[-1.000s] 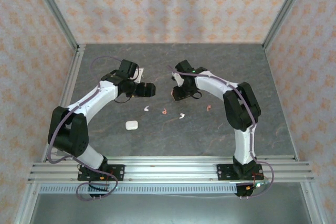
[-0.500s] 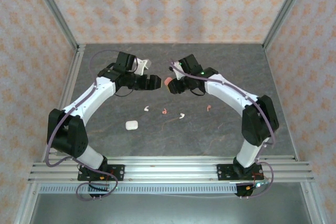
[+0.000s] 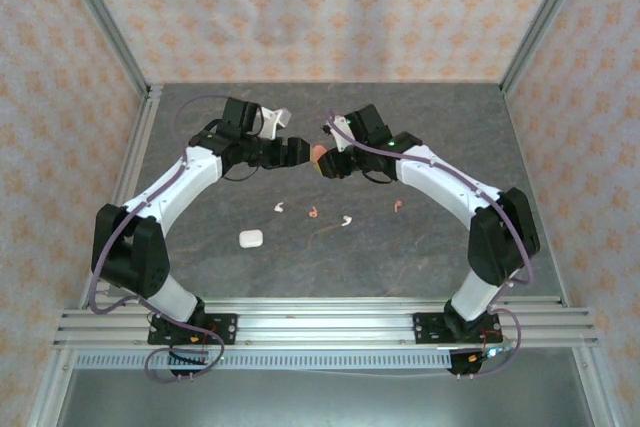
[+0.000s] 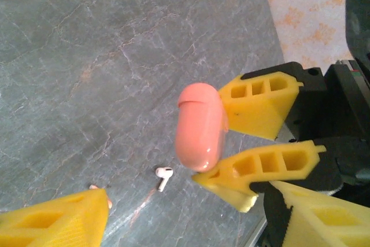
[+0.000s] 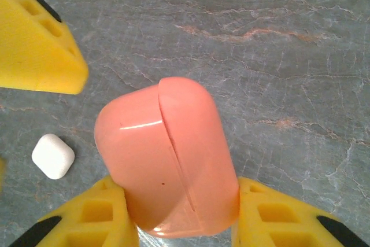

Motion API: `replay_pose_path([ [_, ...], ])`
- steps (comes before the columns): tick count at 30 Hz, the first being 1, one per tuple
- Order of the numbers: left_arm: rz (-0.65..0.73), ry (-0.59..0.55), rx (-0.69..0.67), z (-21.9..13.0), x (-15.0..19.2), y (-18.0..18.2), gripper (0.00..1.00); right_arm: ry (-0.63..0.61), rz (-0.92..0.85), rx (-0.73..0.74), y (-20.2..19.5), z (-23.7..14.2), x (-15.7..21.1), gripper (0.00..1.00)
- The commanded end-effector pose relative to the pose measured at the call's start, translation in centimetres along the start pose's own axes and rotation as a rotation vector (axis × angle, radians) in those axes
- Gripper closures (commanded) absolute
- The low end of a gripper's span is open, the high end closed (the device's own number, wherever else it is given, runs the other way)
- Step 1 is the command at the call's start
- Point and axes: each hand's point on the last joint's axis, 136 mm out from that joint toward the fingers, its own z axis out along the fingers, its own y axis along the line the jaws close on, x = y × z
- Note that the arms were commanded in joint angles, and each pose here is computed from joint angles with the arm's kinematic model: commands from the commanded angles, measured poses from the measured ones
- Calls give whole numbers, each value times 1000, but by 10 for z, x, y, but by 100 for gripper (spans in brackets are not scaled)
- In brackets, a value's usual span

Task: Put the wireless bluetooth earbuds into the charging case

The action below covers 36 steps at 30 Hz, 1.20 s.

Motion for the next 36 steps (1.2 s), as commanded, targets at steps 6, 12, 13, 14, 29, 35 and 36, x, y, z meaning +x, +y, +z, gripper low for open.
replay_pose_path([
  [6,-49,-14,46,13,-9,2,34,-63,-1,-65,17,-19,-13,73],
  [12,-67,2,80,19,-12,-4,37,-59,-3,-65,17,-19,-9,73],
  [13,-68,10,85,21,-11,-4,39,-58,-3,-65,17,-18,-8,73],
  [14,-71,17,88,22,-10,-5,41,-60,-5,-67,17,-19,-9,73],
  [29,-69,12,102,18,-7,-16,81,-66,-5,-71,19,-23,-11,56],
  [35,-44,-70,37,6,-17,-12,90,-187,32,-63,23,-47,-25,35],
  [36,-43,-93,29,2,-20,-11,91,-210,46,-61,24,-52,-28,33],
])
